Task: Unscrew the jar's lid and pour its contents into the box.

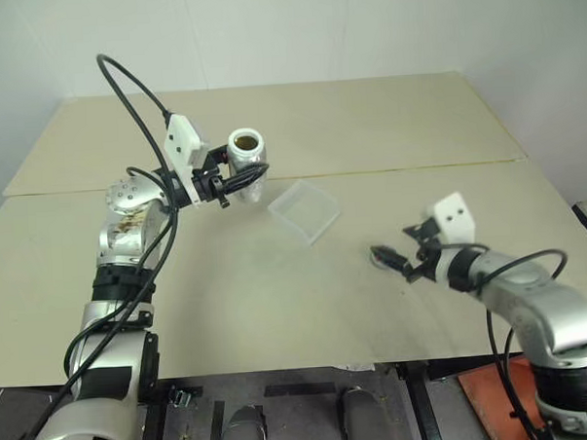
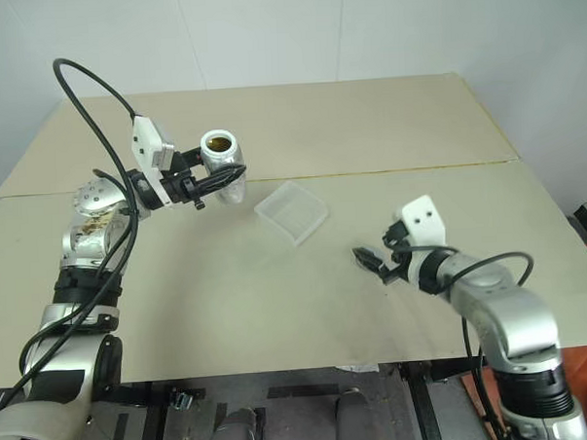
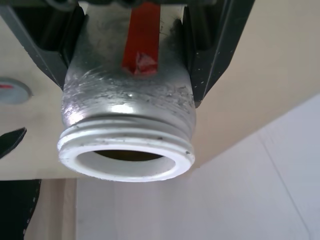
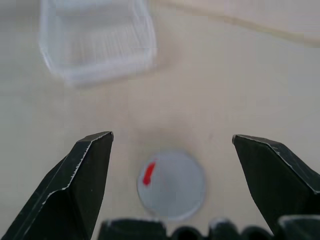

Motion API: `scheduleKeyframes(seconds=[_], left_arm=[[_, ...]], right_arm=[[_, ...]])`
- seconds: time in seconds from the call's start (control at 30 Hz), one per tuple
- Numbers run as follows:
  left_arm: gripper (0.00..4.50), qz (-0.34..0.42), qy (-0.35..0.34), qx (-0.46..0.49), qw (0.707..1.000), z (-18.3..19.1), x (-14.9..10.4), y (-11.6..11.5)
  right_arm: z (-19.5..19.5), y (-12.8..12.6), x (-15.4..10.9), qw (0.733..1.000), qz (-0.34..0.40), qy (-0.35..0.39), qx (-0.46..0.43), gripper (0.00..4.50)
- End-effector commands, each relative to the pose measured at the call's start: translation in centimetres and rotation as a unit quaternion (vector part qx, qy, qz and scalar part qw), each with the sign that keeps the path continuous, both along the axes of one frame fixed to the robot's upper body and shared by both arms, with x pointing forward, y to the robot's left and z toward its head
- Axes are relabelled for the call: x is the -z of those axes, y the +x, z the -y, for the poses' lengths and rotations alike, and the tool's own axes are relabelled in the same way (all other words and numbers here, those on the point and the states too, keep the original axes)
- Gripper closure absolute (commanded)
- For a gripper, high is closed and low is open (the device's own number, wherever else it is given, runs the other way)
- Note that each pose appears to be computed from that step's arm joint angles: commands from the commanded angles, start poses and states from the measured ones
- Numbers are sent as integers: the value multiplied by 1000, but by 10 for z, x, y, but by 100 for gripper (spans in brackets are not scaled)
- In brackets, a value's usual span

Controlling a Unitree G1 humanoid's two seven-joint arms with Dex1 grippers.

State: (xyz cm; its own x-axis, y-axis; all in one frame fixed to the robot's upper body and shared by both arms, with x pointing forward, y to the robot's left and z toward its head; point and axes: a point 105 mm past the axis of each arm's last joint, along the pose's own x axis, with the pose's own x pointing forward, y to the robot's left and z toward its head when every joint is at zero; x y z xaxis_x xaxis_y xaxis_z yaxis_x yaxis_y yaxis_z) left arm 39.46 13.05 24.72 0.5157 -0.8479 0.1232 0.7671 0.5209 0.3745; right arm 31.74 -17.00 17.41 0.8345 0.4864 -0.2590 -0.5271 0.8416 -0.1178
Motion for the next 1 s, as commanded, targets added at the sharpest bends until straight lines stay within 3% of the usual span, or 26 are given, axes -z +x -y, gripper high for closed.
scheduleKeyframes(seconds=[0.03,0.2,0.27,0.33,0.47,0.5,0.53,0.67,0.77,0.87,1.0], left_arm=[[254,27,-3,-3,1000,-1,-13,1],[254,61,6,-40,997,6,-23,14],[254,107,45,-84,990,11,-24,23],[254,187,127,-146,963,18,-23,34],[254,371,271,-175,871,44,-23,40],[254,421,307,-174,835,52,-24,40],[254,468,339,-171,798,59,-23,41],[254,668,456,-130,574,89,-20,45],[254,722,485,-78,487,101,-9,45],[254,750,505,-21,427,111,6,42],[254,745,524,-1,413,114,15,44]], right_arm=[[-5,-6,-21,1000,16,11,-19,6],[-6,-6,-26,999,-10,27,-16,6],[-6,-7,-27,999,-19,28,-17,6],[-9,-9,-30,999,-21,23,-31,6],[-18,-16,-44,997,-9,19,-75,6],[-20,-18,-47,996,-4,13,-87,6],[-21,-19,-51,995,1,8,-98,6],[-27,-27,-70,989,18,1,-144,6],[-30,-30,-77,987,28,-4,-159,6],[-32,-30,-83,986,40,-4,-161,6],[-31,-29,-89,987,55,7,-150,6]])
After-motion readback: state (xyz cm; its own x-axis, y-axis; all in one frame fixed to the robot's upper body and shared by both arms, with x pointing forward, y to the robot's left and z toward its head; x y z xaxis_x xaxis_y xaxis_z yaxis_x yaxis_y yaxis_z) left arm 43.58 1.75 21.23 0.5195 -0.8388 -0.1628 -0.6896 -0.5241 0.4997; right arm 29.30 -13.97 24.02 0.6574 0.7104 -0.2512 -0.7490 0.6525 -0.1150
